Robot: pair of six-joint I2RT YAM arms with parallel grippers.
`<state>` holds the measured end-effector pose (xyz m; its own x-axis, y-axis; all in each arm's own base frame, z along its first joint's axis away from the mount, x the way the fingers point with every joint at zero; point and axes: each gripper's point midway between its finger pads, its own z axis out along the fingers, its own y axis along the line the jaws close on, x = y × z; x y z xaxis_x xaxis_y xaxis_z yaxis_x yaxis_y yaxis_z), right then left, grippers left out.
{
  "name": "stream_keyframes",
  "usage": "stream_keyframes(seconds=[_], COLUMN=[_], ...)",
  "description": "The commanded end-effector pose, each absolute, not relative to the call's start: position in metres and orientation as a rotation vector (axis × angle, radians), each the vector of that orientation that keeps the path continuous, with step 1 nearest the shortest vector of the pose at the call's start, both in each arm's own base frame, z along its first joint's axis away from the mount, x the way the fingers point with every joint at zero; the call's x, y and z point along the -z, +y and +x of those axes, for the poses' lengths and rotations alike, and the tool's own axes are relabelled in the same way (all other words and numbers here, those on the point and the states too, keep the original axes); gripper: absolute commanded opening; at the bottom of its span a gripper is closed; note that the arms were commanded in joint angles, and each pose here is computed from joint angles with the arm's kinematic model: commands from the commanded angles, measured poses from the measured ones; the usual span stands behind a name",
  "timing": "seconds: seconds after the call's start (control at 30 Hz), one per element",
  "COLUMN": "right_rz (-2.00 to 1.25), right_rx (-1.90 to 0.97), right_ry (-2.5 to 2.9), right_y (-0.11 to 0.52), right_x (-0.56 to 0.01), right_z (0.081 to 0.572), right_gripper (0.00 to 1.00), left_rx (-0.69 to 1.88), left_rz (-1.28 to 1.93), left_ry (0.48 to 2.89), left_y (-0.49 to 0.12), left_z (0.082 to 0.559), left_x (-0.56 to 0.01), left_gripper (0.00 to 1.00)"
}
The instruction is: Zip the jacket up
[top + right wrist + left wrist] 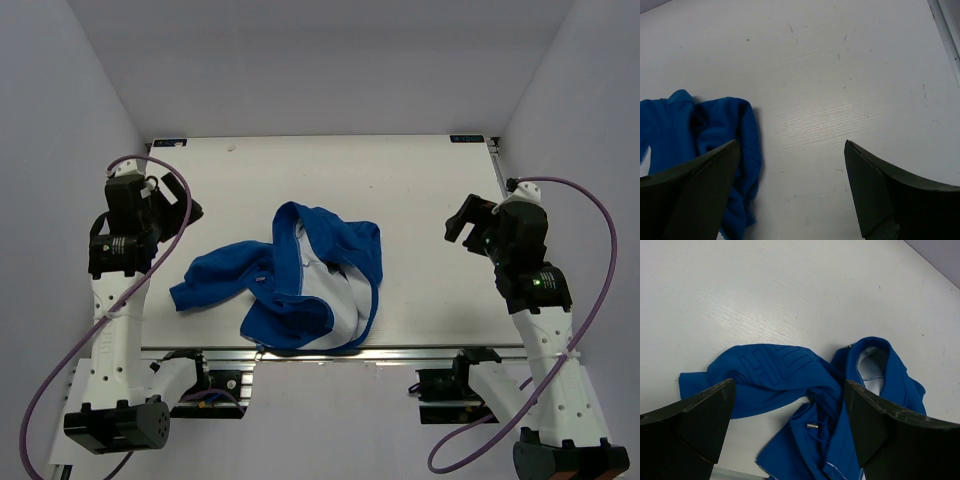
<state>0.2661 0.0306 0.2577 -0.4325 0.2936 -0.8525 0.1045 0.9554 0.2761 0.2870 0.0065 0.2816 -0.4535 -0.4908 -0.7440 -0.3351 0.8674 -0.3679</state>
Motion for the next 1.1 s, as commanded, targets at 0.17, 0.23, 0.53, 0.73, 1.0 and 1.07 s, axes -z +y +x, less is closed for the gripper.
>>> stream_keyframes(seconds=[0.17,0.23,0.53,0.73,1.0,1.07], right_rz=[0.234,0.242,0.048,-0.107,-0.492,-0.571], right_rx=[-0.253,-0.239,-0.450,-0.601,-0.654,-0.664], right_ry=[1.937,1.925,2.013,2.066,2.085,2.080], right_y=[0.035,0.032,0.074,0.122,0.223,0.241], right_x=[-0.271,-0.270,-0.256,-0.226,-0.201,-0.192], right_z=[0.262,0.262,0.267,0.273,0.245,0.240], right_gripper=[0.89,0.89,0.90,0.89,0.89,0.89], left_rx=[0.226,0.289,0.595,0.521,0.609,0.625], left_rz=[-0.606,-0.587,-0.572,-0.450,-0.356,-0.348], left_ry=[2.102,2.140,2.421,2.586,2.636,2.634], left_y=[0.003,-0.007,-0.057,-0.122,-0.158,-0.160], left_z=[0.283,0.282,0.261,0.249,0.251,0.250], left_x=[-0.282,-0.273,-0.164,-0.111,-0.102,-0.099], left_gripper=[0.98,0.98,0.98,0.98,0.98,0.98])
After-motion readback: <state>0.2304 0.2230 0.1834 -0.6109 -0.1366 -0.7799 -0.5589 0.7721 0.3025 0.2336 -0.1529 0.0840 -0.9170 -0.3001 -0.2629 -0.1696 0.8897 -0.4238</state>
